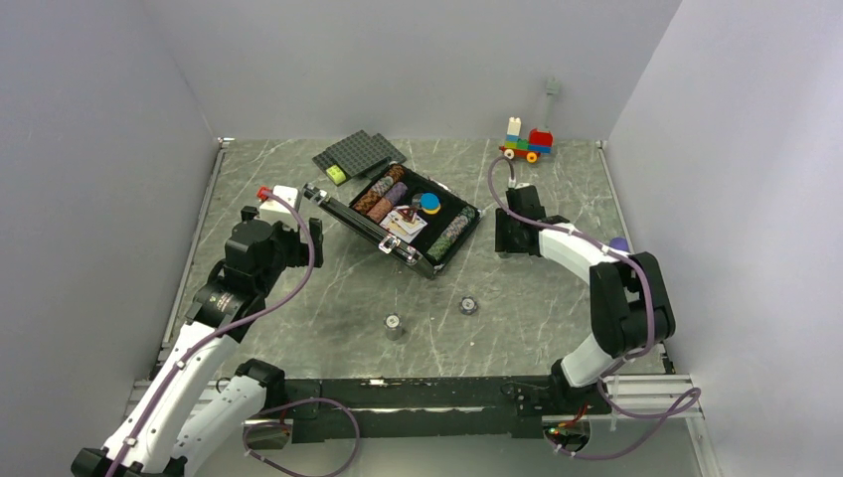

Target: Pack up texas hold em set

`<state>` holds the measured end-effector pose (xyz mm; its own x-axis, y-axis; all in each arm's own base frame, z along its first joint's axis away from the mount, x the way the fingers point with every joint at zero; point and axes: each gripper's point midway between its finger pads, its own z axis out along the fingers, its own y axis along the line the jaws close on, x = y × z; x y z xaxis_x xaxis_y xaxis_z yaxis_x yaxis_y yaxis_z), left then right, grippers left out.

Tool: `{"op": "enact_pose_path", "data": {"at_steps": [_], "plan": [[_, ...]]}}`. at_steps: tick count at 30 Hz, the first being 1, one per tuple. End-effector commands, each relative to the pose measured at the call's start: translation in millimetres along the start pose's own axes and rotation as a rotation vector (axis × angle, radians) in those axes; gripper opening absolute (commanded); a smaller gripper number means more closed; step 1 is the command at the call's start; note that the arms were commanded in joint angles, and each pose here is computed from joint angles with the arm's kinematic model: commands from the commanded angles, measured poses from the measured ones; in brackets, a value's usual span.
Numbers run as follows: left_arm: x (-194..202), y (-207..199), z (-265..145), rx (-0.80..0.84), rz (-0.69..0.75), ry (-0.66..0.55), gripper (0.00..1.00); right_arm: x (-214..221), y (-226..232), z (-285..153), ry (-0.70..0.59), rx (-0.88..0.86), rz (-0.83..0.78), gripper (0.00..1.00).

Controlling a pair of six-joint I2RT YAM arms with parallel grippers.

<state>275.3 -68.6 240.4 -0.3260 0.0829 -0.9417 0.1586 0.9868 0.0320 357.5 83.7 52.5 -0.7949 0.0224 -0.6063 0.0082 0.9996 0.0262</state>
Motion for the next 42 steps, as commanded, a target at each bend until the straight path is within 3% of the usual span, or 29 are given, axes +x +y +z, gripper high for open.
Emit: {"op": "enact_pose_path", "data": {"at_steps": [1, 9, 16, 25, 42], "plan": [[-10, -2, 2, 0.015, 0.007, -0.039, 0.99, -14, 7, 8, -0.020, -0.046, -0.002, 0.46], [-9, -3, 3, 0.019, 0.010, -0.037, 0.99, -40, 13, -18, -0.063, -0.079, -0.012, 0.00], [-10, -6, 4, 0.033, 0.008, -0.036, 0.99, -101, 48, -72, -0.197, -0.270, -0.005, 0.00], [-10, -8, 3, 0.048, 0.003, -0.038, 0.99, -134, 129, -66, -0.075, -0.661, 0.043, 0.00], [-12, -10, 2, 0.057, -0.005, -0.046, 0.99, -120, 160, -17, 0.095, -0.733, 0.061, 0.00]]}}
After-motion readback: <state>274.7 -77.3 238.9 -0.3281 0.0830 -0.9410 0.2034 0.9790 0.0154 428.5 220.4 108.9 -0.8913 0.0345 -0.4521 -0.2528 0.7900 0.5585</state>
